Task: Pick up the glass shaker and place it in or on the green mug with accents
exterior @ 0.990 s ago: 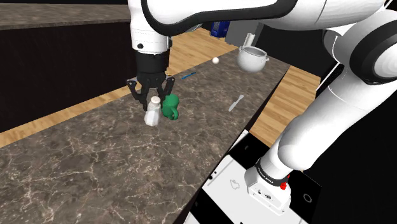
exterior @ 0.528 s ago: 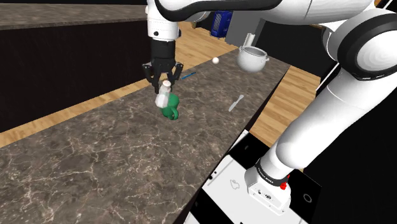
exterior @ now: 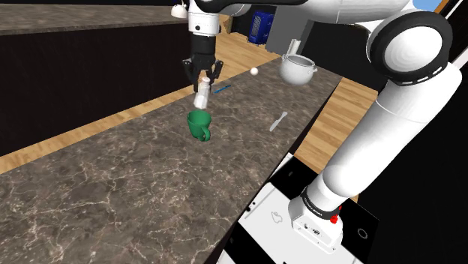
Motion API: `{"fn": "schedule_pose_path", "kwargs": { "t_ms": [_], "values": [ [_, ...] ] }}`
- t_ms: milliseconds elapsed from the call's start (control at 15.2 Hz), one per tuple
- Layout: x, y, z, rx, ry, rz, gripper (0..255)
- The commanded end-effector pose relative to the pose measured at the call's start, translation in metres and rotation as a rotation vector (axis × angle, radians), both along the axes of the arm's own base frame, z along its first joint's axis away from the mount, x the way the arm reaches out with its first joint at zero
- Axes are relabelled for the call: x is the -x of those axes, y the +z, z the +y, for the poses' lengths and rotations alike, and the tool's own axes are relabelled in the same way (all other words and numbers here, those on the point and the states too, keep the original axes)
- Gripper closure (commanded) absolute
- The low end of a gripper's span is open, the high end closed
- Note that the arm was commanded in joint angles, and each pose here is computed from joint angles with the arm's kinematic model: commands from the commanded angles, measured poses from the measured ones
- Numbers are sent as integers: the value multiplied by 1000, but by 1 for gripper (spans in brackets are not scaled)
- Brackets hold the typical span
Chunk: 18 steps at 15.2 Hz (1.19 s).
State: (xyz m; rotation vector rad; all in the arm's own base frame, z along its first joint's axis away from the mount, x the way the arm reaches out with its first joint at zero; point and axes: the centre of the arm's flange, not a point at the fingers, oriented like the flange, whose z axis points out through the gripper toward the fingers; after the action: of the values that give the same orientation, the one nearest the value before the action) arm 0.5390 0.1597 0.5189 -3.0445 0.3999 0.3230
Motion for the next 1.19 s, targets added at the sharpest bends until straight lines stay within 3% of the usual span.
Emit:
{"fn": "schedule_pose_path", "kwargs": {
  "t_ms": [0, 990, 1122],
  "values": [
    [-6, -3, -12, 0, 1, 0, 255],
    [-6, -81, -12, 0, 1, 0, 255],
    [-6, -81, -12, 0, 1, 0, 255]
  ]
}}
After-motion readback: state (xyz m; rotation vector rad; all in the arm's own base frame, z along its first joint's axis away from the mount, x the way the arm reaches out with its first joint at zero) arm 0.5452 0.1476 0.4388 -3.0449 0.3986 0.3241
